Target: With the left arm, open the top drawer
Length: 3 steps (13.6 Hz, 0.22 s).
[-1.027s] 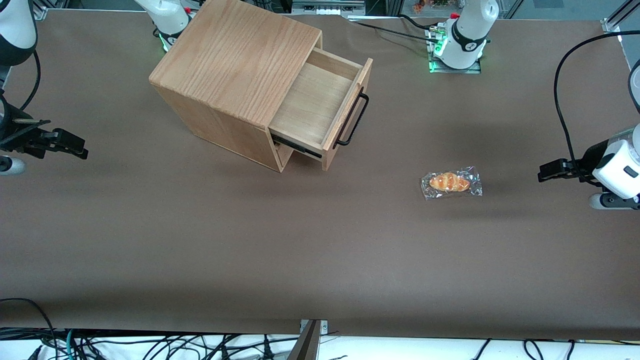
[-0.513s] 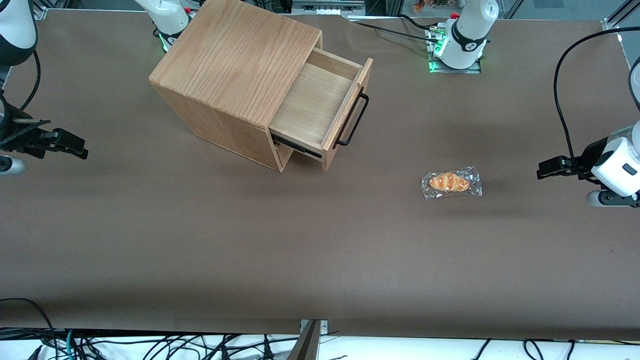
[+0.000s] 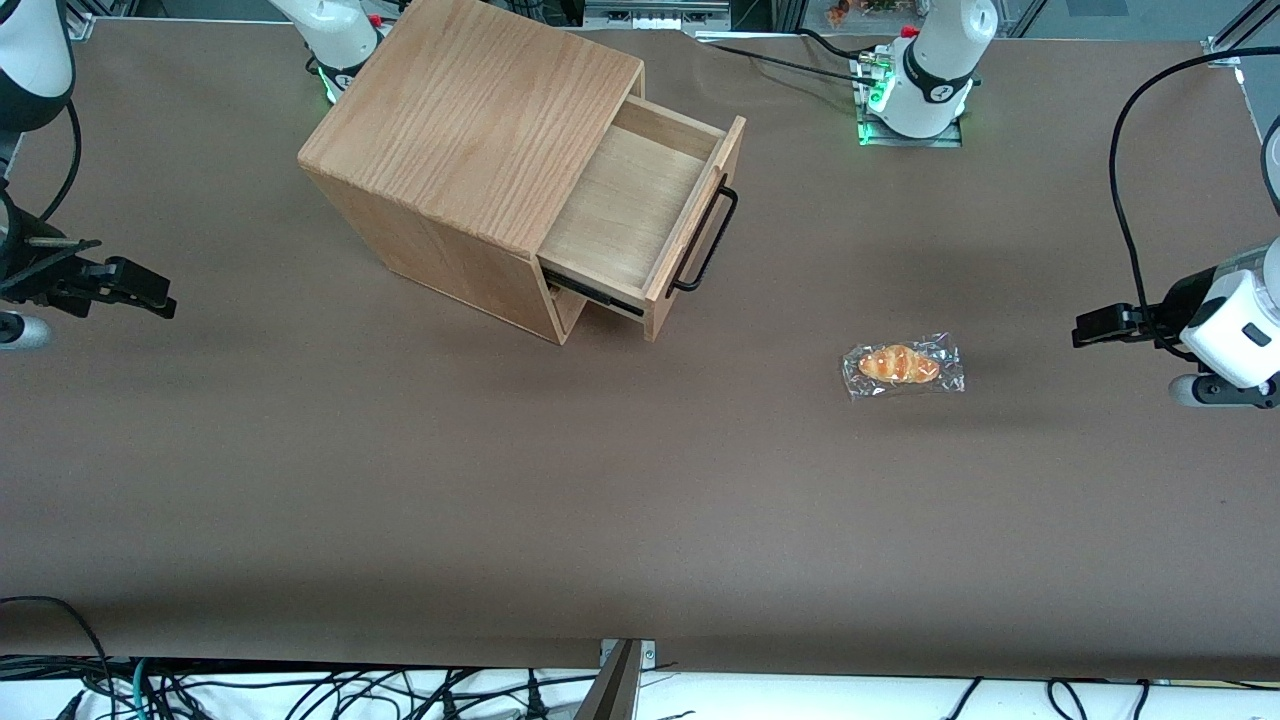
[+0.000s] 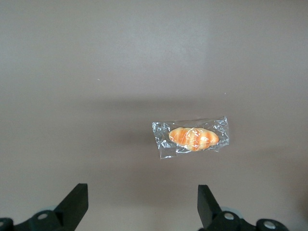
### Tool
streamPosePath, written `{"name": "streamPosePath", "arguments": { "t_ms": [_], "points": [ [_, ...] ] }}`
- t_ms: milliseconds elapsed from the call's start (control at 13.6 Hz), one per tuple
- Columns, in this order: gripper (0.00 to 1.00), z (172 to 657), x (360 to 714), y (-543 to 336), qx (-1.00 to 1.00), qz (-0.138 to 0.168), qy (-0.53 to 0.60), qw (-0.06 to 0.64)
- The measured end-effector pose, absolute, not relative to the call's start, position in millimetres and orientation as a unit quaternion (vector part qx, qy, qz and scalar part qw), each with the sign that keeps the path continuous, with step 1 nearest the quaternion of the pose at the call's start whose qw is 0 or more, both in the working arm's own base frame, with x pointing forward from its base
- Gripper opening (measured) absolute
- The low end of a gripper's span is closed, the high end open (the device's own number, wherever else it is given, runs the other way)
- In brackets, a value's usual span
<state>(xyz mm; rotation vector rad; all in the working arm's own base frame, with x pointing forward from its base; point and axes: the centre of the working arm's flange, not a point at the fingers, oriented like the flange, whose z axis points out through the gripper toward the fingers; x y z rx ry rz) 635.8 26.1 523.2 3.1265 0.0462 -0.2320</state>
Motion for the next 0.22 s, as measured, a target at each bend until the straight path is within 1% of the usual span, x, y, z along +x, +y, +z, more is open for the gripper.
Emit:
{"name": "streamPosePath", "arguments": {
  "t_ms": [220],
  "points": [
    [1.00, 523.5, 635.0, 26.0, 0.997, -0.076, 0.015, 0.003]
  ]
}}
